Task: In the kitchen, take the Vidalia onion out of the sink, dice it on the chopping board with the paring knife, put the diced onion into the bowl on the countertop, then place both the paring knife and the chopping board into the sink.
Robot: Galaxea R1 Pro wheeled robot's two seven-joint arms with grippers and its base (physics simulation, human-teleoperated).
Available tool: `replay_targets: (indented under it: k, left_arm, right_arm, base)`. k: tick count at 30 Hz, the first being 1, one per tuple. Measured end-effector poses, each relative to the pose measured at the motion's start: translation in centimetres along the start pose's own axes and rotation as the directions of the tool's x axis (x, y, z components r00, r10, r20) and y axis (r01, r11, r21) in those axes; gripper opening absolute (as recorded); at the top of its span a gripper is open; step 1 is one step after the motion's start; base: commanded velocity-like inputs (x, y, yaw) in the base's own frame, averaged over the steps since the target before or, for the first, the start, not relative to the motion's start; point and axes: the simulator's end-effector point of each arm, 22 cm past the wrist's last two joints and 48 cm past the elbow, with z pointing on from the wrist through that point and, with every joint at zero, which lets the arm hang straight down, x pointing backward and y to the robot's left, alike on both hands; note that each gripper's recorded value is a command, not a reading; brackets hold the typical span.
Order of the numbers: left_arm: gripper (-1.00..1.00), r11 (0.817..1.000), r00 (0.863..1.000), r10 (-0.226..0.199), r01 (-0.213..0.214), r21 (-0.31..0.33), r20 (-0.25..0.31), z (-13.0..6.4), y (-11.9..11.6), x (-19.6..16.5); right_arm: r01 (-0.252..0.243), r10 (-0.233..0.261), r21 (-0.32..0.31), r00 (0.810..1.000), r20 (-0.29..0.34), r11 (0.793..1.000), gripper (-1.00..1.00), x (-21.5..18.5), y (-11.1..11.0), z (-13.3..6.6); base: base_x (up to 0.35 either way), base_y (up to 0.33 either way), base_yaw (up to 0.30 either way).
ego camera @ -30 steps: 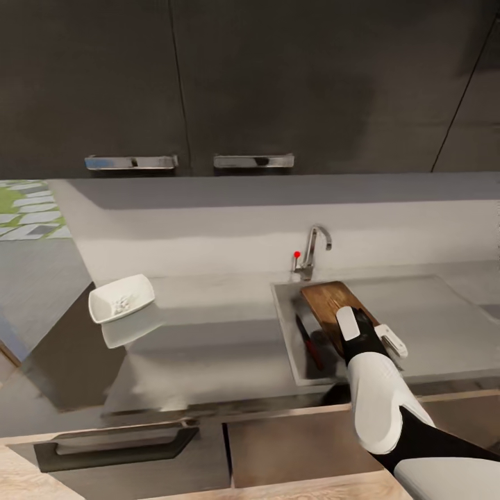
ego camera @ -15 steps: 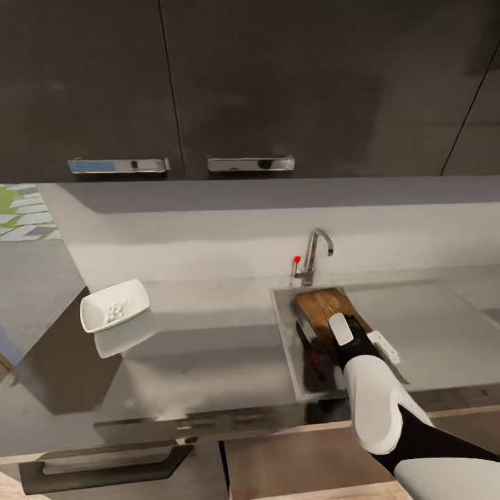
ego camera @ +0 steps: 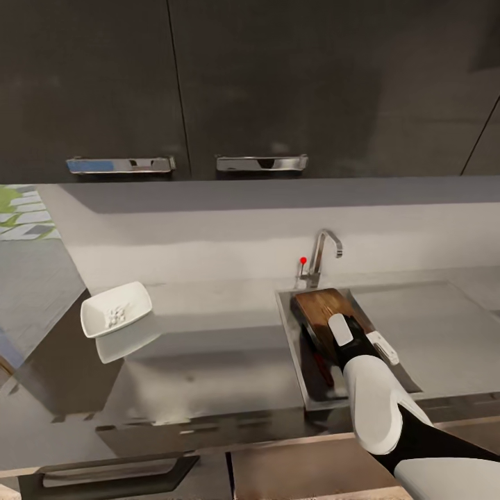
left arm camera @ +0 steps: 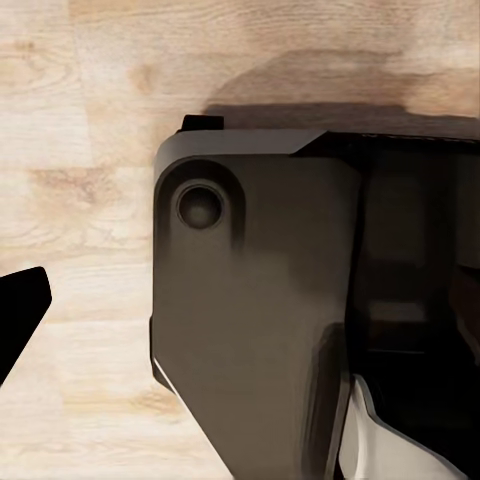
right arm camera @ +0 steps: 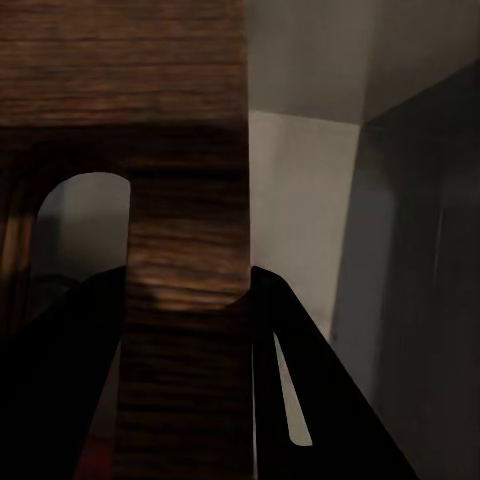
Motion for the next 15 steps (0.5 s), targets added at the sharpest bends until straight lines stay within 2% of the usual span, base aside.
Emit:
replay_targets:
  k: [15]
  left_arm:
    - [1.00,1.000,1.000,0.000,-0.001,-0.002,-0.024,0.2,0.1,1.0]
  right_arm:
    - [0.014,-0.014,0.019,1.000,-0.007,1.000,-1.00,0.9,-0.4,1.1]
  base:
    - [0.000,0.000,0.000]
